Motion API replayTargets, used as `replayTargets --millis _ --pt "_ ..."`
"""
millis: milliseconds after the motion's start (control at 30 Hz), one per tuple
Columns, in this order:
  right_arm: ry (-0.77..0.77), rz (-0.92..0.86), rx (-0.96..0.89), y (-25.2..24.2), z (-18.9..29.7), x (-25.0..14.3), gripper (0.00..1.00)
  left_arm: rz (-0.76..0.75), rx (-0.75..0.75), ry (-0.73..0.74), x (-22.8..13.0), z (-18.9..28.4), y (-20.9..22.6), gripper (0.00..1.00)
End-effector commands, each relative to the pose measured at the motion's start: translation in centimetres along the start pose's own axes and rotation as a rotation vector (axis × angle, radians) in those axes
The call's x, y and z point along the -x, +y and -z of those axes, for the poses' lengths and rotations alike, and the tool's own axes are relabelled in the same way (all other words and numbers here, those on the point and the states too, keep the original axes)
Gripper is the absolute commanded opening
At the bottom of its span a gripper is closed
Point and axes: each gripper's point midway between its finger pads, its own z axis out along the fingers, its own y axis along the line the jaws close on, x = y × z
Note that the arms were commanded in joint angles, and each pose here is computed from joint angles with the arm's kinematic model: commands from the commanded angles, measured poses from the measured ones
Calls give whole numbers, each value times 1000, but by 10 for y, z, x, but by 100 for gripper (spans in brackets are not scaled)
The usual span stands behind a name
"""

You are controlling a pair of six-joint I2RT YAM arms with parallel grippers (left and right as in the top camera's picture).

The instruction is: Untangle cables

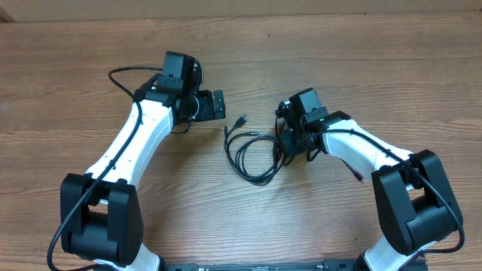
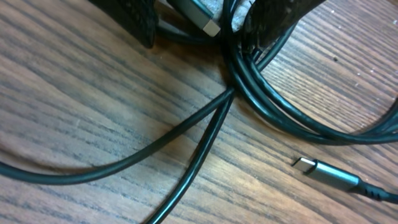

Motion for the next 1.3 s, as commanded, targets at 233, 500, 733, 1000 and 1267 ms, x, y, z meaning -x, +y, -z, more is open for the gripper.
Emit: replayTargets --millis 233,500,733,1000,1267 --pt "53 12 -78 -12 -21 -12 37 10 10 -14 6 0 0 100" --pt "67 20 -246 -37 -24 -14 17 10 10 -14 6 0 0 100" --pt "102 97 -304 -25 -39 -21 21 10 10 -13 6 0 0 100" --pt "43 15 -373 -41 -36 -10 4 11 11 -8 4 0 0 99" --pt "-149 -263 -550 -76 26 43 4 13 4 6 1 0 -1 100"
